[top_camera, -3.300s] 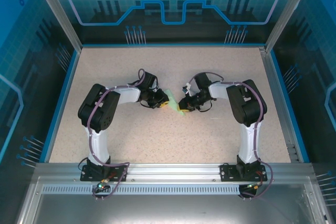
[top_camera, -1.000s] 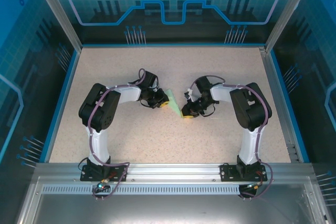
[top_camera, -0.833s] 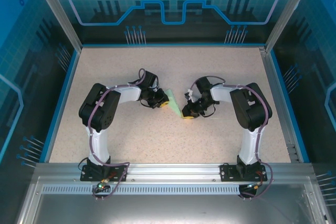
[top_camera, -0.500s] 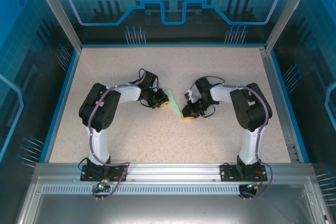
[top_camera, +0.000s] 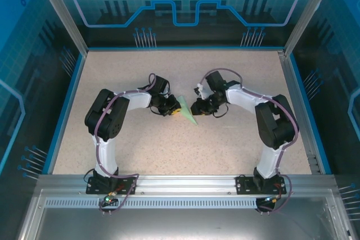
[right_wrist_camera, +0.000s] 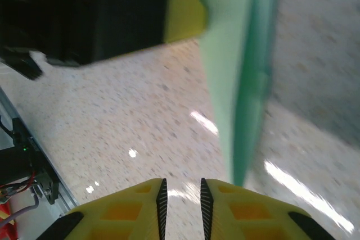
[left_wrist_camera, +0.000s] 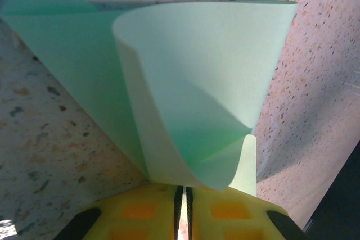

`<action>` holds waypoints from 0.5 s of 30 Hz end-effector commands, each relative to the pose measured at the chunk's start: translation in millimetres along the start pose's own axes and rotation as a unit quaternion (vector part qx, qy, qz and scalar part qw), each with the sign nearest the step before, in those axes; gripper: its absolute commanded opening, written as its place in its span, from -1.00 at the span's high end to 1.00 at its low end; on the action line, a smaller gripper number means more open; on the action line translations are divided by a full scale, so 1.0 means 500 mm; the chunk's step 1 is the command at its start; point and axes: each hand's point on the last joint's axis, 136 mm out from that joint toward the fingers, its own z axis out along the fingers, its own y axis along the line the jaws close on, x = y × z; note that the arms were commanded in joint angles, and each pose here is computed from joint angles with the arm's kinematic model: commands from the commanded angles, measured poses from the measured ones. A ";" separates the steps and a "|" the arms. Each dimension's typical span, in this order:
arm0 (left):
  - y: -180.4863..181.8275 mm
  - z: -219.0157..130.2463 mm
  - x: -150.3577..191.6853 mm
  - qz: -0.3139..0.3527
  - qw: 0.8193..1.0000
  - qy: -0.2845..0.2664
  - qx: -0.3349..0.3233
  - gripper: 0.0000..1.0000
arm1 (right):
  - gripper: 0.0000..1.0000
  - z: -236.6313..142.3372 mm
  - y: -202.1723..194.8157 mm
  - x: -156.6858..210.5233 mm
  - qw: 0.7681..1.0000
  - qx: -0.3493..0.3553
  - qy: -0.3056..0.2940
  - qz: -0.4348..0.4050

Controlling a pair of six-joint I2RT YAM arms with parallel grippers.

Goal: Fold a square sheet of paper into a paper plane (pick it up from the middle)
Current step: Fold the wing for the fifth time at the center of the table.

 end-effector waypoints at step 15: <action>0.083 0.032 0.016 -0.028 0.997 0.014 -0.072 0.71 | 0.65 0.113 -0.031 0.026 0.996 0.000 0.083 0.031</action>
